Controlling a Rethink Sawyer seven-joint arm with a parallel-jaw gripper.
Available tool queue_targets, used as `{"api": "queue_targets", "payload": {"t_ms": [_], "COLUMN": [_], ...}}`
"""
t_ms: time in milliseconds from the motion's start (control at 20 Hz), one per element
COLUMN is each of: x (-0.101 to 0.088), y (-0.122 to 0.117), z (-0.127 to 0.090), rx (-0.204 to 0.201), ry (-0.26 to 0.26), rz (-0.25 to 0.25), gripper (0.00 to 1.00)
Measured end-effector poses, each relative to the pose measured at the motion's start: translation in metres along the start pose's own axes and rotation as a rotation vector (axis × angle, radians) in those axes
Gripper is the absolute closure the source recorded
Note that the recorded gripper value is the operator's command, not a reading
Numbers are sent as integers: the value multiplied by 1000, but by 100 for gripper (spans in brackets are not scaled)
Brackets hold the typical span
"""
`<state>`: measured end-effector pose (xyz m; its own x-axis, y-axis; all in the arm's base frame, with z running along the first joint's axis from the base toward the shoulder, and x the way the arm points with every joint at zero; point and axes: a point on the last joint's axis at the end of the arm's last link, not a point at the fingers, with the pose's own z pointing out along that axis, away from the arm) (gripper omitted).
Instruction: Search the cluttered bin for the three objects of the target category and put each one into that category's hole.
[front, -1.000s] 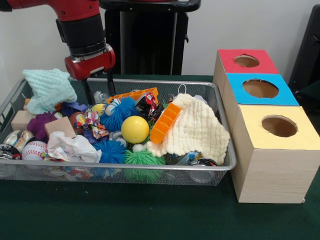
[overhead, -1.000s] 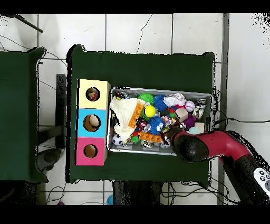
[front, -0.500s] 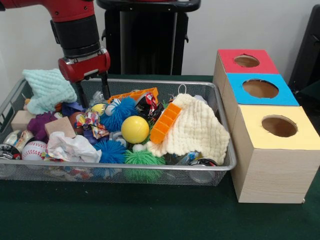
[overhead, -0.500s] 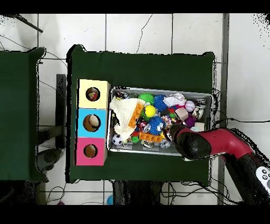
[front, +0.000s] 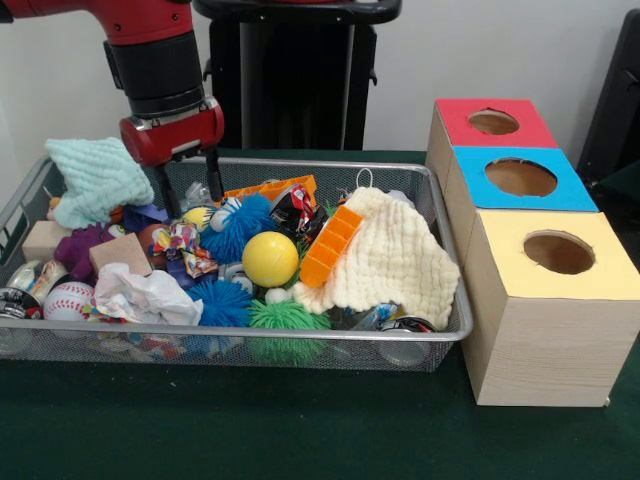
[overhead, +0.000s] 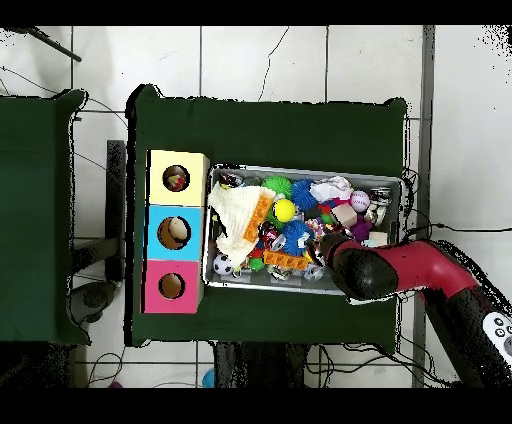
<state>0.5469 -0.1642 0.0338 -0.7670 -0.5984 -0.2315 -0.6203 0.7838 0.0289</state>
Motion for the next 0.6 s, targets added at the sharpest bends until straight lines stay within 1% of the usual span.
{"api": "queue_targets", "payload": {"t_ms": [200,400,600], "x": [-3,-10,-20], "y": [0,-2,-10], "z": [1,1,1], "rx": [1,9,28], "ry": [-1,-3,-10], "rz": [-4,-12,-15], "gripper": [0,0,0]}}
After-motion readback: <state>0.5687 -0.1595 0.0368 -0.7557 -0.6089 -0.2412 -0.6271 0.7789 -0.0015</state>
